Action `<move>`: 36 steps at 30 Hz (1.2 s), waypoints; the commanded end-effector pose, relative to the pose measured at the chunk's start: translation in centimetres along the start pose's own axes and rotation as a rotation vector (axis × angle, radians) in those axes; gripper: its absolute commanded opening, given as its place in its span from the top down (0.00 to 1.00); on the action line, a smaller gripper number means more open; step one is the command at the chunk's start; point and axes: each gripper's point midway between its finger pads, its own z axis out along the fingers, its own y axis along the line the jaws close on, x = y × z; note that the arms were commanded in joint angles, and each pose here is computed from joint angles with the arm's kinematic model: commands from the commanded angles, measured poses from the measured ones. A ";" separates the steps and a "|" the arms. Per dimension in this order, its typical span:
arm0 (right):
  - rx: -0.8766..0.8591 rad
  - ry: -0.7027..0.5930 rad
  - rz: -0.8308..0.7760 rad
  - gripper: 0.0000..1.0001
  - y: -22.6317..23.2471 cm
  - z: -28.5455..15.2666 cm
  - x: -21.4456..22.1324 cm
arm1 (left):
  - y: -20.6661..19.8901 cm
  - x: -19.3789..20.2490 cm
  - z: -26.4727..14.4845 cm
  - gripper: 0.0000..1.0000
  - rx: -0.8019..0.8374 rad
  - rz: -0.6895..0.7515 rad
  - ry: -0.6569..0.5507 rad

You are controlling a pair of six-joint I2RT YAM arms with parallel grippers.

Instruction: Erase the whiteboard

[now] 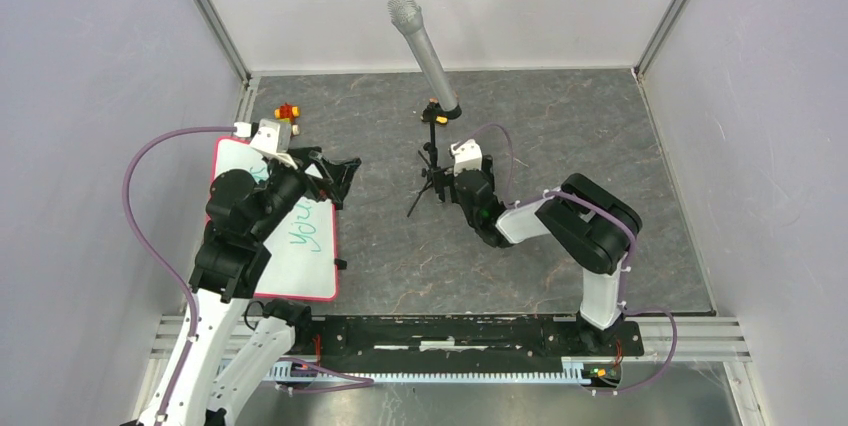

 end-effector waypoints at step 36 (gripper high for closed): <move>-0.651 0.111 -0.175 0.02 8.3 -8.4 0.5 | 0.8 1.1 1.5 0.00 -0.030 0.049 0.042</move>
